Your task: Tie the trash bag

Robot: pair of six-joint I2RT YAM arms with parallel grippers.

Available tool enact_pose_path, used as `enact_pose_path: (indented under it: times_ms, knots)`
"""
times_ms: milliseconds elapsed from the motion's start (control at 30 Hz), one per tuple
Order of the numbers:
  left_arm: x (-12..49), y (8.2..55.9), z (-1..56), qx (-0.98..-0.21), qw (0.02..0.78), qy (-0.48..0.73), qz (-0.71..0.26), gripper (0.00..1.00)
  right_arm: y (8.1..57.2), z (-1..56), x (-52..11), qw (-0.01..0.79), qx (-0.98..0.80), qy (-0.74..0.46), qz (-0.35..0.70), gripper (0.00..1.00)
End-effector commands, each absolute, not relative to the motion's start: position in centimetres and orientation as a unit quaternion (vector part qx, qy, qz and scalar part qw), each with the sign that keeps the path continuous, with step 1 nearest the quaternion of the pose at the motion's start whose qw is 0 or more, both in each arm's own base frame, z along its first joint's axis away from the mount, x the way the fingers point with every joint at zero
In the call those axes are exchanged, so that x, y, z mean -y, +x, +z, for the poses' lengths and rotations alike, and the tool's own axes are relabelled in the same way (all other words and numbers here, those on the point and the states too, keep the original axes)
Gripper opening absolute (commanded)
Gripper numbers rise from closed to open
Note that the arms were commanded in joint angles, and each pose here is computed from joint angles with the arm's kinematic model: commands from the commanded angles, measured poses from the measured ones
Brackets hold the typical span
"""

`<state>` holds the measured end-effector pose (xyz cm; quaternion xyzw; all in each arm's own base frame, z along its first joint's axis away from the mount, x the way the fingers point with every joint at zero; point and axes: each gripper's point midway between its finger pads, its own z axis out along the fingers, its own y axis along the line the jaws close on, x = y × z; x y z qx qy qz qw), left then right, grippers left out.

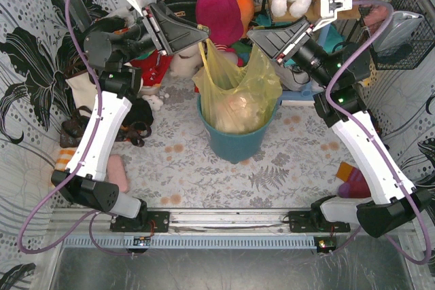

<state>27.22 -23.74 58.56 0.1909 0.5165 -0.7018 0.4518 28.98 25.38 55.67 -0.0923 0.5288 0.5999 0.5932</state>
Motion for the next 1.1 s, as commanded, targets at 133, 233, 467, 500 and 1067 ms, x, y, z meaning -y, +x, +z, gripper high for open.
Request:
enact_pose_path:
  times_ms: [133, 233, 467, 500, 1067]
  knots:
    - [23.3, 27.1, 55.7, -0.521, 0.458, 0.172, -0.700, 0.48, 28.6, 52.7, -25.7, 0.568, -0.515, -0.075, 0.637, 0.51]
    - [23.4, 28.1, 52.1, -0.555, 0.449, 0.149, -0.685, 0.52, 28.8, 49.7, -25.8, 0.549, -0.544, -0.061, 0.632, 0.55]
    - [23.5, 27.4, 50.4, -0.565, 0.430, 0.163, -0.685, 0.59, 27.6, 49.2, -26.0, 0.532, -0.556, -0.081, 0.633, 0.61]
    - [23.6, 27.3, 50.7, -0.564, 0.430, 0.167, -0.685, 0.59, 27.5, 49.6, -26.0, 0.534, -0.553, -0.083, 0.634, 0.61]
    - [22.1, 22.4, 61.4, -0.471, 0.507, 0.217, -0.688, 0.59, 27.2, 61.1, -26.1, 0.594, -0.463, -0.138, 0.643, 0.56]
